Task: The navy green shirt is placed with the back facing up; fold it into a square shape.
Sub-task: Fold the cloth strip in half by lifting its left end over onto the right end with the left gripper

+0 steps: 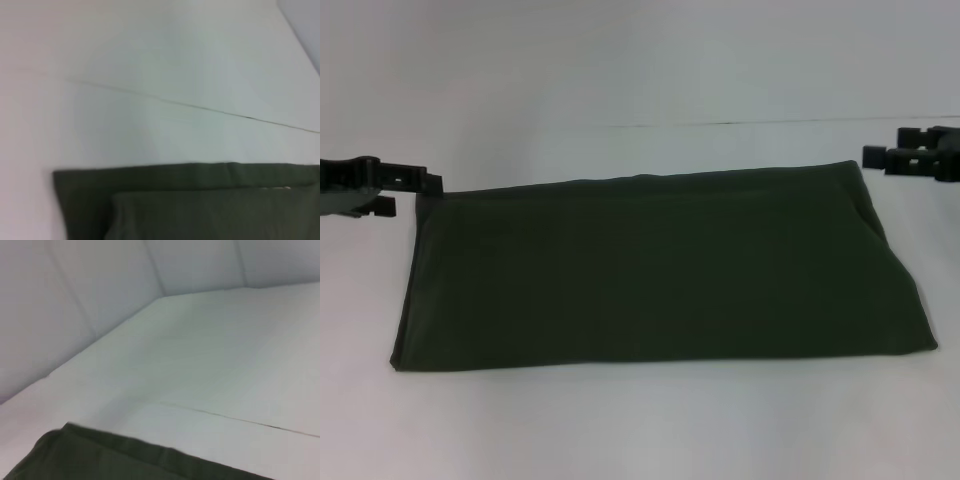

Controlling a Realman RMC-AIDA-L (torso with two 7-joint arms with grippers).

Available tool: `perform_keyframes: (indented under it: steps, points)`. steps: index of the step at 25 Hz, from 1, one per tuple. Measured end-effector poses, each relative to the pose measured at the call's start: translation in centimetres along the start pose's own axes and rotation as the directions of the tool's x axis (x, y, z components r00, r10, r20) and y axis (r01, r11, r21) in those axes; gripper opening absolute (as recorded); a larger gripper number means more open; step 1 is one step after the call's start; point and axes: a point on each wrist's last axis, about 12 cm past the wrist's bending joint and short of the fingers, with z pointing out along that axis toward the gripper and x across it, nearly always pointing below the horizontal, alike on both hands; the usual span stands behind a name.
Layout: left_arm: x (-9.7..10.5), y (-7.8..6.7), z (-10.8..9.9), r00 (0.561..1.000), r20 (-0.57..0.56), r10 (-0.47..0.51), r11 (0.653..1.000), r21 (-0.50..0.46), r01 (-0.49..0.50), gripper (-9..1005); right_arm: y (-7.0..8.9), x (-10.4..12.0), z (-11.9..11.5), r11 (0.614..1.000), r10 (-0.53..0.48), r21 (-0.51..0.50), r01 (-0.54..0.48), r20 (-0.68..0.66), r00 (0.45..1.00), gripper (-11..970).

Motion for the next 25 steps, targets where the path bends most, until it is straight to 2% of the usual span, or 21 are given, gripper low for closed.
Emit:
perform_keyframes:
  steps: [5, 6, 10, 13, 18, 21, 25]
  points:
    - [0.3, 0.4, 0.2, 0.997, -0.026, -0.073, 0.997, -0.026, 0.072, 892, 0.7, 0.9, -0.3, 0.992, -0.113, -0.059, 0.113, -0.003, 0.994, 909]
    - [0.5, 0.7, 0.4, 0.993, -0.040, -0.111, 0.993, -0.052, 0.109, 892, 0.8, 1.1, -0.5, 0.989, -0.134, -0.070, 0.134, -0.004, 0.991, 909]
    - [1.1, 1.0, 1.0, 0.987, -0.066, -0.148, 0.987, -0.073, 0.143, 893, 1.8, 2.3, -1.2, 0.961, -0.240, -0.145, 0.237, -0.003, 0.971, 907]
    - [1.3, 0.9, 1.3, 0.985, -0.084, -0.147, 0.987, -0.074, 0.141, 893, 2.3, 3.3, -1.6, 0.927, -0.327, -0.192, 0.321, 0.004, 0.945, 905]
    - [1.2, 0.9, 1.5, 0.987, -0.112, -0.118, 0.988, -0.113, 0.106, 888, 3.1, 4.7, -2.3, 0.849, -0.465, -0.257, 0.461, 0.048, 0.884, 903]
    - [0.7, 0.7, 1.7, 0.989, -0.116, -0.094, 0.987, -0.140, 0.078, 887, 3.5, 5.1, -2.4, 0.815, -0.509, -0.277, 0.509, 0.077, 0.857, 902]
    - [0.4, 0.4, 2.3, 0.989, -0.124, -0.083, 0.985, -0.160, 0.062, 887, 3.7, 5.3, -2.3, 0.797, -0.532, -0.282, 0.534, 0.090, 0.842, 901]
